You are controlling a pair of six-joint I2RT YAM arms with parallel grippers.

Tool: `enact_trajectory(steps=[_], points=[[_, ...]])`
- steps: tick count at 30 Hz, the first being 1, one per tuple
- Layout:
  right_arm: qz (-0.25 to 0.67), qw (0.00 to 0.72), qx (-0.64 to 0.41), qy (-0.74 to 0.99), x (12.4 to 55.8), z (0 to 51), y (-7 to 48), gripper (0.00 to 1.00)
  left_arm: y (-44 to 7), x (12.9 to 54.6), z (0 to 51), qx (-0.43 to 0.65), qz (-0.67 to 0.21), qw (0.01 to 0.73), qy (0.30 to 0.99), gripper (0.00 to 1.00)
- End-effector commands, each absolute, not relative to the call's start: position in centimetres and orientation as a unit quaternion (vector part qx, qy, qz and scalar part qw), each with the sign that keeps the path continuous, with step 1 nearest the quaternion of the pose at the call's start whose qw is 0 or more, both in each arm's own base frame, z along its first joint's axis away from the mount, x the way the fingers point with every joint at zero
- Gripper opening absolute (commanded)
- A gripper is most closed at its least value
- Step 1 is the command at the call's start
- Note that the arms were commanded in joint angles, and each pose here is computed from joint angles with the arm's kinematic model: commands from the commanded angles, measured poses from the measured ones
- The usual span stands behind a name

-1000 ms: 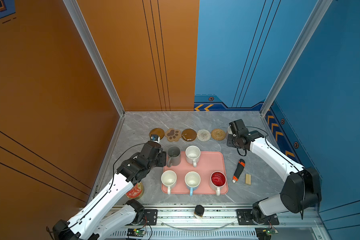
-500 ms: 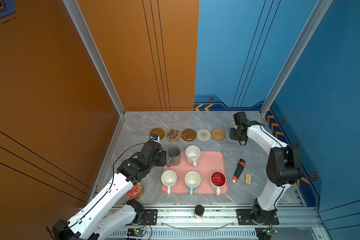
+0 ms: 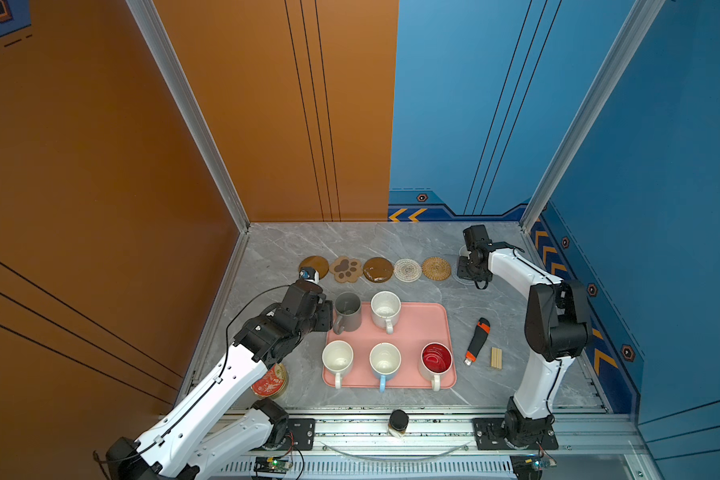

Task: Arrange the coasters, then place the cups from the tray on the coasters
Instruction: 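Lower the lilac mug onto the pale blue coaster with the right gripper, then release the lilac mug with the right gripper while the left gripper lowers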

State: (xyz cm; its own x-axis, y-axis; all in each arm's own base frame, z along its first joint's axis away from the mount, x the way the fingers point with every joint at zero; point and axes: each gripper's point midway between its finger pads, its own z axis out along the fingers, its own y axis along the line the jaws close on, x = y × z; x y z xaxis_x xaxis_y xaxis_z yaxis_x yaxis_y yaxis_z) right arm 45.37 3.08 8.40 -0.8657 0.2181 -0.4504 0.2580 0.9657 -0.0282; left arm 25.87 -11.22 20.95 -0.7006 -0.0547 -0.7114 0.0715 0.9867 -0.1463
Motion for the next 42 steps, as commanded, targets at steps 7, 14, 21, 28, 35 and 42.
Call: enact_trajectory(steps=[7,14,21,28,35,42], points=[[-0.055,0.267,0.127,0.954,47.8,9.4,2.4,0.0,-11.1,26.1,21.8,-0.006,-0.084,0.391,0.916,0.63],[-0.052,0.257,0.13,0.956,47.3,8.5,2.6,0.0,-11.1,26.1,21.9,-0.006,-0.084,0.392,0.916,0.63],[-0.044,0.249,0.136,0.958,46.4,7.8,2.8,0.0,-11.0,26.0,22.0,-0.003,-0.082,0.393,0.916,0.63],[-0.046,0.245,0.142,0.958,45.7,7.6,2.7,0.02,-10.8,25.7,22.1,-0.004,-0.082,0.395,0.915,0.63],[-0.048,0.251,0.146,0.956,44.8,8.5,2.6,0.32,-10.3,25.4,22.3,-0.008,-0.08,0.399,0.913,0.63],[-0.053,0.282,0.156,0.945,43.2,12.0,1.9,0.62,-9.4,24.9,21.9,-0.004,-0.054,0.392,0.918,0.64]])
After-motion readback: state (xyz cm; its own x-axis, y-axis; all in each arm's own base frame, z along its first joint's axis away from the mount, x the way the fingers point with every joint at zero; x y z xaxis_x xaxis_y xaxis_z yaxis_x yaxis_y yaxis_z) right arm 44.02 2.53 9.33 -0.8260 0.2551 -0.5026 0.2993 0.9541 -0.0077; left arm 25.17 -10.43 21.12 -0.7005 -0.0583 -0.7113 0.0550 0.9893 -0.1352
